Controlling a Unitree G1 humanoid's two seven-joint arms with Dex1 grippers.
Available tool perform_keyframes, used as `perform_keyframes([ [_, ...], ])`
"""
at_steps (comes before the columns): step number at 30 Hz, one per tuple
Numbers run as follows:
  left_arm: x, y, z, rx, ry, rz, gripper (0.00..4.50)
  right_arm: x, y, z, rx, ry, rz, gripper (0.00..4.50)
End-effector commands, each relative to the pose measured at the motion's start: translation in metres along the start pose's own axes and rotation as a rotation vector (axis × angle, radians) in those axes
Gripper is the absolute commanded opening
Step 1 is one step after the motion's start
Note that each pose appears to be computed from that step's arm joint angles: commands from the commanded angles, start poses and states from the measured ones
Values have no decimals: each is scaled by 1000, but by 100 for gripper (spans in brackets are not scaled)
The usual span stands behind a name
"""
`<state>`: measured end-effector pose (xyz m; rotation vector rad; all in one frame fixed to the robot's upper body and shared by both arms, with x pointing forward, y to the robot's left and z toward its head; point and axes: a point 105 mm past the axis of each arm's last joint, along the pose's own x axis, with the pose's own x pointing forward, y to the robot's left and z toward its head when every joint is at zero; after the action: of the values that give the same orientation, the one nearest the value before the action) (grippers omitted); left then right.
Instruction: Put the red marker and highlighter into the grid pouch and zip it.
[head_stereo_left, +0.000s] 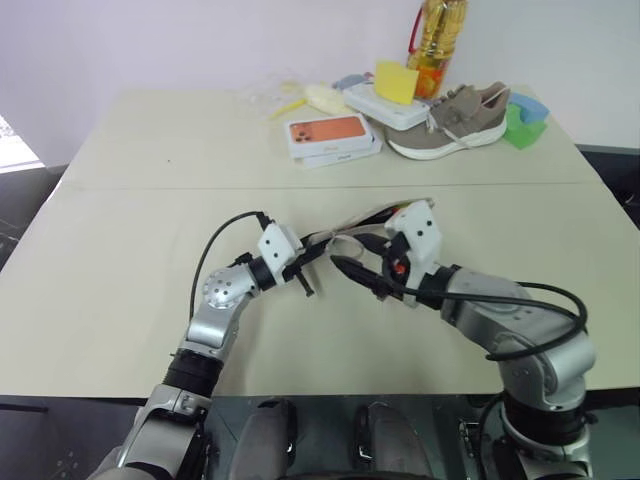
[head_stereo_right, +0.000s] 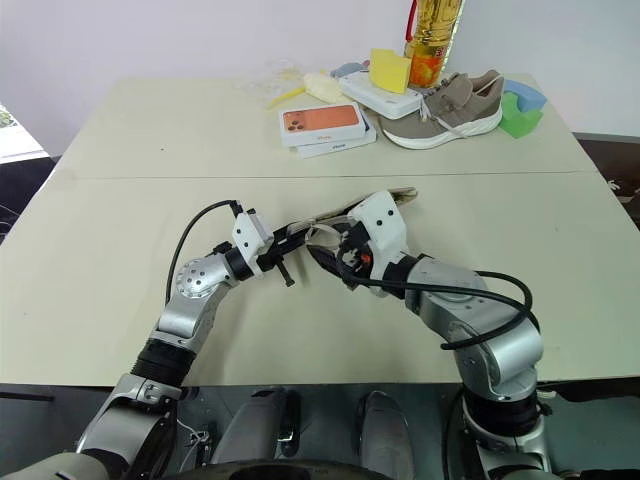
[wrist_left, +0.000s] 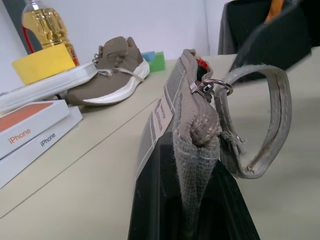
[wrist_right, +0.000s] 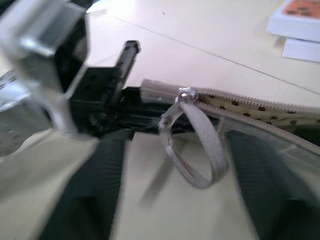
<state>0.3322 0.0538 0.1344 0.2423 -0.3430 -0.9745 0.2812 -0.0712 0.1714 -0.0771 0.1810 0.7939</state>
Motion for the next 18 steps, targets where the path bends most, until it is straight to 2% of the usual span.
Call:
perform_keyframes([
  [1,1,5,10,39,-30,10,0,1,-7,4,-27,1,-52,111],
  [2,1,5,9,42,-29,9,0,0,-11,4,-38,6,-74,43],
  [3,0,5,9,46,-27,7,0,-3,-16,5,-48,6,-90,4],
  [6,-2,5,6,60,-10,0,0,-14,-33,14,-84,-10,-153,4],
  [13,-15,7,-5,95,44,-16,0,-67,-95,41,-194,-13,-413,4],
  [16,-22,8,-11,105,70,-22,0,-104,-133,38,-208,52,-598,4],
  [18,-26,9,-14,108,82,-20,0,-116,-144,30,-200,94,-649,4],
])
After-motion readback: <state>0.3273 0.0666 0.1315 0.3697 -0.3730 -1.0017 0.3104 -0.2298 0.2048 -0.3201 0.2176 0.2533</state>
